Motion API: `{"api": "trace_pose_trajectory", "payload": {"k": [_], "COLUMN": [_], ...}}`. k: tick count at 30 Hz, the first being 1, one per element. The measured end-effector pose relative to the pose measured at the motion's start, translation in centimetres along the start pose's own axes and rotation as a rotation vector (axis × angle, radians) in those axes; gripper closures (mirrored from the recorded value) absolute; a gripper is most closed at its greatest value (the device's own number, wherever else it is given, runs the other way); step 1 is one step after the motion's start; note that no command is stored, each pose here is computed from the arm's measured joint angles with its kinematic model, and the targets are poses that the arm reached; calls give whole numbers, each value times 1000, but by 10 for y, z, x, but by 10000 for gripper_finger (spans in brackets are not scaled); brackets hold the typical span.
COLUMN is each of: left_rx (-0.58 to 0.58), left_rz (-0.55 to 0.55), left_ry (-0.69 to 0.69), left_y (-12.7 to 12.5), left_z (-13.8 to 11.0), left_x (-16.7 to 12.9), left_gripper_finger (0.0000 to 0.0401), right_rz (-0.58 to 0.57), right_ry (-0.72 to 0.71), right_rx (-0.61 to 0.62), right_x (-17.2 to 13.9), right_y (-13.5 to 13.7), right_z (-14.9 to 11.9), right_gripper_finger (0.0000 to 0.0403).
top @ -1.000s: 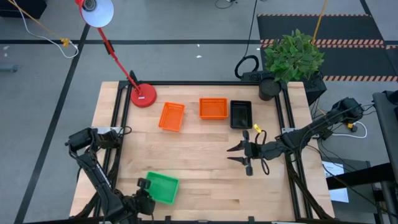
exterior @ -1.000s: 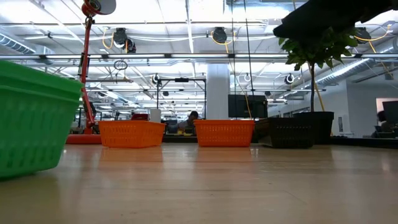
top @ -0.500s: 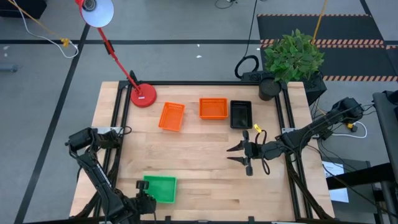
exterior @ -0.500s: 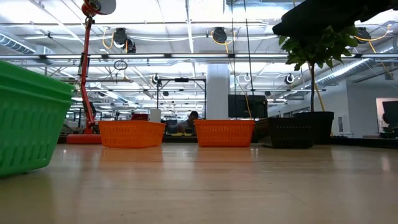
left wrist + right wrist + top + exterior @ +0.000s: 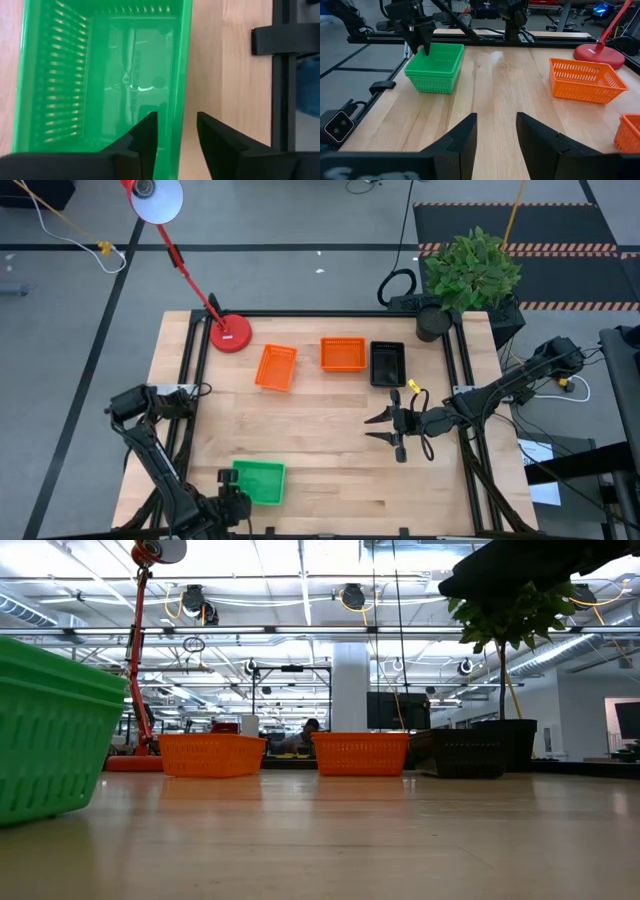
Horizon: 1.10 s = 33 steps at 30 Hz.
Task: Stack baskets by color
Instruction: Stack the right green basket on top of the green basket, then stack the left orange basket on top of the orange basket
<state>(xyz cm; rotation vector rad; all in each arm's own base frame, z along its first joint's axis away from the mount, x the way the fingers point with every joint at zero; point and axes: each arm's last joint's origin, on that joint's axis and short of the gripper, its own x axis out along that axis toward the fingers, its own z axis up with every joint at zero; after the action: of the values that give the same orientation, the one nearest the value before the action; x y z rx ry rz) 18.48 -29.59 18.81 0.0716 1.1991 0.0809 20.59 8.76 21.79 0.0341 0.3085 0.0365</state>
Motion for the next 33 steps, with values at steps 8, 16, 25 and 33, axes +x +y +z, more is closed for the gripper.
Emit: {"api": "trace_pose_trajectory", "payload": {"k": [8,16,25,33], "left_rx": [-42,-5,69,-141], "left_rz": [-81,17,392,392], "left_ry": [-48,-320,-258,-117], "left_y": [14,71,173,262], "left_z": [10,40,81,103], "left_x": [-31,-82,-78,-15], "left_gripper_finger": [243,242,242,242], "right_rz": [0,-10,-16,-59], "right_ry": [2,59,73,113], "right_rx": [-1,-54,-215,-296], "right_x": [0,0,0,3], "right_y": [0,-1,-2,-13], "right_z": [0,-6,-7,-9], "right_gripper_finger": [273,273,273,273]}}
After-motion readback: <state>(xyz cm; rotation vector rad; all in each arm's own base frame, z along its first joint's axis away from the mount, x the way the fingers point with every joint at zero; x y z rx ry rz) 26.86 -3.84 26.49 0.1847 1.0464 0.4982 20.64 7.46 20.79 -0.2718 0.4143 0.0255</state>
